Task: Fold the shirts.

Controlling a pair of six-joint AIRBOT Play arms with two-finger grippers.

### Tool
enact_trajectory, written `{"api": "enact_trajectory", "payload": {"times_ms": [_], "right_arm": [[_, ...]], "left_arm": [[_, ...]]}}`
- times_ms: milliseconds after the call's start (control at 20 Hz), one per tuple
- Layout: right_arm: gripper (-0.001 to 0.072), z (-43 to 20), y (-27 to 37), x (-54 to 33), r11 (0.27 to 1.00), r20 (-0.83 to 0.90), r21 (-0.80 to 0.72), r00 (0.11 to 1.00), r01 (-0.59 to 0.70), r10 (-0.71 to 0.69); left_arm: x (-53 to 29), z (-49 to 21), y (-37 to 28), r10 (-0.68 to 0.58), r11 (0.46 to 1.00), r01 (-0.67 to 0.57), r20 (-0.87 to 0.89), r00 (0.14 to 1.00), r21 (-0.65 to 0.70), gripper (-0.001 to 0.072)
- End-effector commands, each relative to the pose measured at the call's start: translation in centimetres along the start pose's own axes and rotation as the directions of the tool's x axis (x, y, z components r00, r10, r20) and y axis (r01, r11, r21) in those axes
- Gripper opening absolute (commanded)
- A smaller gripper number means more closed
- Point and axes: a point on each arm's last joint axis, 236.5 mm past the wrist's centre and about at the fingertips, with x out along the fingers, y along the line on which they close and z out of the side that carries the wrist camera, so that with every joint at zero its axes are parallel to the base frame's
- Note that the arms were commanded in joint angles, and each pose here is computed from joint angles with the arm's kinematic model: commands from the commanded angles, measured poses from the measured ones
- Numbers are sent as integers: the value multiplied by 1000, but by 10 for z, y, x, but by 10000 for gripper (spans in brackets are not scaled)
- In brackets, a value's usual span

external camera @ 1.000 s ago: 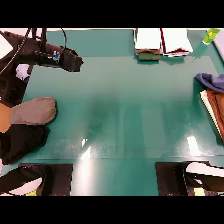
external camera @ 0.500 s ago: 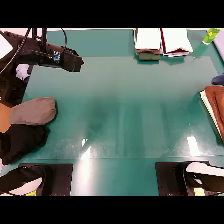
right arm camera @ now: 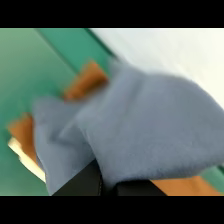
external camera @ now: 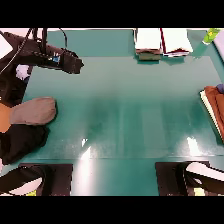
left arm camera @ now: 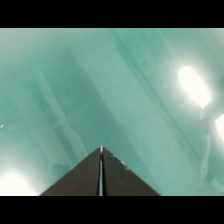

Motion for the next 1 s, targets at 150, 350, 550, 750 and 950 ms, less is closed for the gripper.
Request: {"api": "enact_trajectory", "payload": {"times_ms": [150,350,550,750,950], "right_arm": [[19,-92,-72,20,991,-165,27,978,132,-126],[29,-129,-99,32,983,-230,72,962,171,-150],[667,-128,-130,25,965,-201,128,959,228,-200],[692,-83,-123,3,964,-73,212,986,162,-150],[690,-31,-1,4,972,68,160,984,-172,163]], "left_arm": [[0,-4,-1,-2,1000,2,-15,1000,2,32],[0,-6,-1,-3,1000,3,-24,1000,2,32],[0,-7,-1,-4,1000,4,-28,1000,1,32],[0,-3,-1,-3,1000,3,-12,1000,1,32],[0,0,-1,-2,1000,2,-1,1000,1,32]]}}
